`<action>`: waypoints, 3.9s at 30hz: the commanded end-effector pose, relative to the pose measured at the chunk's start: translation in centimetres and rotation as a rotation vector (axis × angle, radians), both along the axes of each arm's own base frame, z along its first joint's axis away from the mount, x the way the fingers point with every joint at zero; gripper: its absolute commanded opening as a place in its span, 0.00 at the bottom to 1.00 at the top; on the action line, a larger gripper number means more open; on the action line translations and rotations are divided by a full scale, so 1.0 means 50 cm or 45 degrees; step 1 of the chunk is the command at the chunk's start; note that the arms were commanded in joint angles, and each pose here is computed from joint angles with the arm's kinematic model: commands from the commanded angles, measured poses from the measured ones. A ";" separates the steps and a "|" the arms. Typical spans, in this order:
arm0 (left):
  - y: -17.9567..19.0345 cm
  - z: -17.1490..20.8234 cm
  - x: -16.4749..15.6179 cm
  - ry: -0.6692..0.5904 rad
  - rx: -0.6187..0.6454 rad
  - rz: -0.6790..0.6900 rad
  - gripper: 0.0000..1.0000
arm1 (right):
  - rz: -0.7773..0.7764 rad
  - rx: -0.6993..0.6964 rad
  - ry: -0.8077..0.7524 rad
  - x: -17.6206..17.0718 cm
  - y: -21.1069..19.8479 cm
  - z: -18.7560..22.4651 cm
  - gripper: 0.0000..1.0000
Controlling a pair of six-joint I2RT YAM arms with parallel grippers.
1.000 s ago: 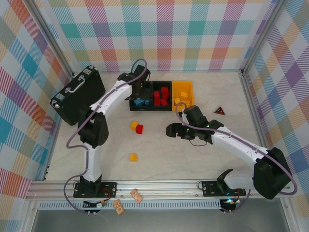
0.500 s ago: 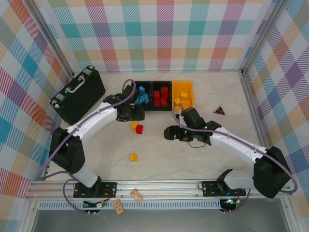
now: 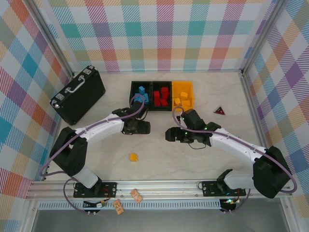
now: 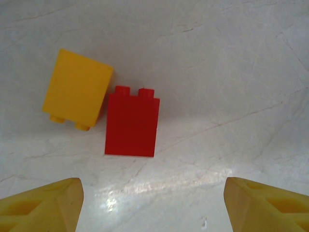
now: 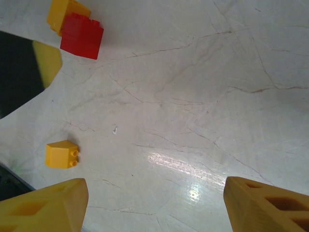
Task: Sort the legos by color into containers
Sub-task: Pick up the lego from the center of the table, then place the lego in the container.
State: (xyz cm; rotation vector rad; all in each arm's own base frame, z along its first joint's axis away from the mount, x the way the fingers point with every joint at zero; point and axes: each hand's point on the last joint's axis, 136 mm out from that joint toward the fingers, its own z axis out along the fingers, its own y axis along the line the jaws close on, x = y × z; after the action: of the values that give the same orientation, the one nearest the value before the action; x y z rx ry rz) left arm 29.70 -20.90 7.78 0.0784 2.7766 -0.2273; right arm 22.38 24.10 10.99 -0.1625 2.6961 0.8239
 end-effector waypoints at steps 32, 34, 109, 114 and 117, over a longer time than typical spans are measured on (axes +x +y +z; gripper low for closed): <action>-0.015 -0.097 0.060 0.003 0.219 0.046 0.35 | -0.009 0.009 0.004 -0.006 -0.001 -0.014 0.74; -0.017 -0.093 0.060 -0.001 0.222 0.044 0.31 | -0.008 0.007 0.008 -0.007 -0.001 -0.016 0.74; -0.217 0.202 0.296 -0.265 0.001 -0.171 0.54 | -0.296 0.024 -0.056 0.052 -0.120 0.043 0.75; -0.176 0.214 0.226 -0.257 -0.053 -0.161 0.55 | -0.195 0.082 -0.071 0.045 -0.095 0.063 0.74; -0.142 0.215 0.183 -0.261 -0.061 -0.142 0.55 | -0.128 0.099 -0.078 0.039 -0.075 0.074 0.74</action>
State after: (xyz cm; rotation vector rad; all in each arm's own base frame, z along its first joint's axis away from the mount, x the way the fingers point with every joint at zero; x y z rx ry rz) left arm 39.97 -28.58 17.97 0.2626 2.5873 -0.2539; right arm 24.51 19.01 12.82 0.0719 2.6187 0.8083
